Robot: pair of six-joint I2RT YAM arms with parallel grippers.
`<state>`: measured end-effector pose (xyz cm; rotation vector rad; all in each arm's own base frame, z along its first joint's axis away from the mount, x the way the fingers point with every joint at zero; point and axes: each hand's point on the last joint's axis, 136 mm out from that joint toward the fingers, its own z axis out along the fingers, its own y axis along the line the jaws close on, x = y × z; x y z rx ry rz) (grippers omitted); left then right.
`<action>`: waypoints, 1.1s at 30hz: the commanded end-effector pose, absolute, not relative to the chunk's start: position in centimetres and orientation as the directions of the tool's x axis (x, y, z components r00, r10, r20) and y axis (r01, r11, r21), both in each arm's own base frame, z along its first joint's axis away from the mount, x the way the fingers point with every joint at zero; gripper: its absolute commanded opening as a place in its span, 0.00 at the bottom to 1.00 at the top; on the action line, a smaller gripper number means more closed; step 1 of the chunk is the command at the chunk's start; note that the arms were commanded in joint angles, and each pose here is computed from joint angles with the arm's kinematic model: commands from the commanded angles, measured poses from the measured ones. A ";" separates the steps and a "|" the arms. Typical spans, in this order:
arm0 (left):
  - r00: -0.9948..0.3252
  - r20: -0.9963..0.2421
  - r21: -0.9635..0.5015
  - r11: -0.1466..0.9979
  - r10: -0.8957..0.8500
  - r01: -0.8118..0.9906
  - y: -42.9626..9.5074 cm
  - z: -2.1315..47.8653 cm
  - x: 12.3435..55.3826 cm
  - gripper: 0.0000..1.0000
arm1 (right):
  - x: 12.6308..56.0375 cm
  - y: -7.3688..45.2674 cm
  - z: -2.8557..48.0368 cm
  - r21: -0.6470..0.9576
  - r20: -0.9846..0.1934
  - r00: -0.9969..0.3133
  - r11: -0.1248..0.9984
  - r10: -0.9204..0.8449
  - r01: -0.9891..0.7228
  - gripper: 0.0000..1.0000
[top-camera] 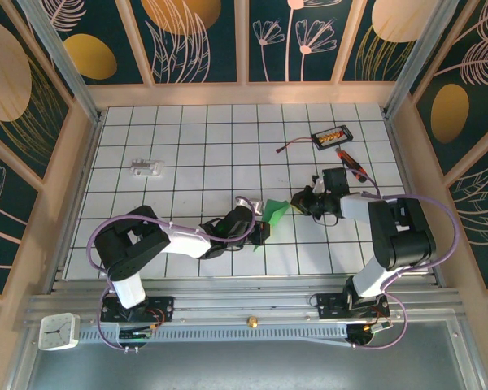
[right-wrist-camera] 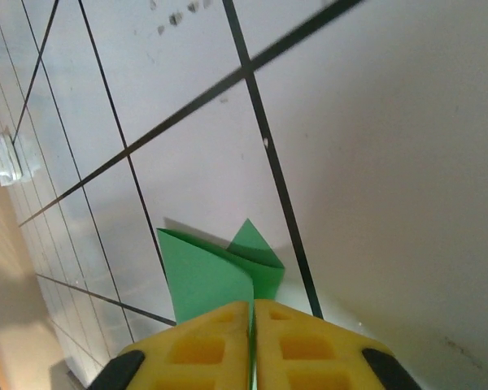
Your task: Fold a paper plane with a square sheet of paper (pick it up from the middle)
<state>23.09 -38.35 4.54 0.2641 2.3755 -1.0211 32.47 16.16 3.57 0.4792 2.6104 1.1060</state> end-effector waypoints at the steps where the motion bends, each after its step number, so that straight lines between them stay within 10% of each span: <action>1: -0.843 -0.537 -0.622 0.694 -0.042 0.362 -38.1 4.2 23.0 0.00 | 33.9 15.5 4.3 0.714 -0.169 -0.908 0.682 0.384 0.156 0.19; 12: -0.845 -0.532 -0.612 0.711 -0.047 0.346 -37.8 3.9 23.2 0.00 | 34.0 13.8 6.4 0.678 -0.244 -0.893 0.725 0.377 0.121 0.50; 33: -0.902 -0.369 -0.803 0.566 -0.223 0.188 -37.8 5.3 23.4 0.00 | 30.4 17.0 7.8 0.618 -0.354 -0.900 0.786 0.255 -0.020 0.49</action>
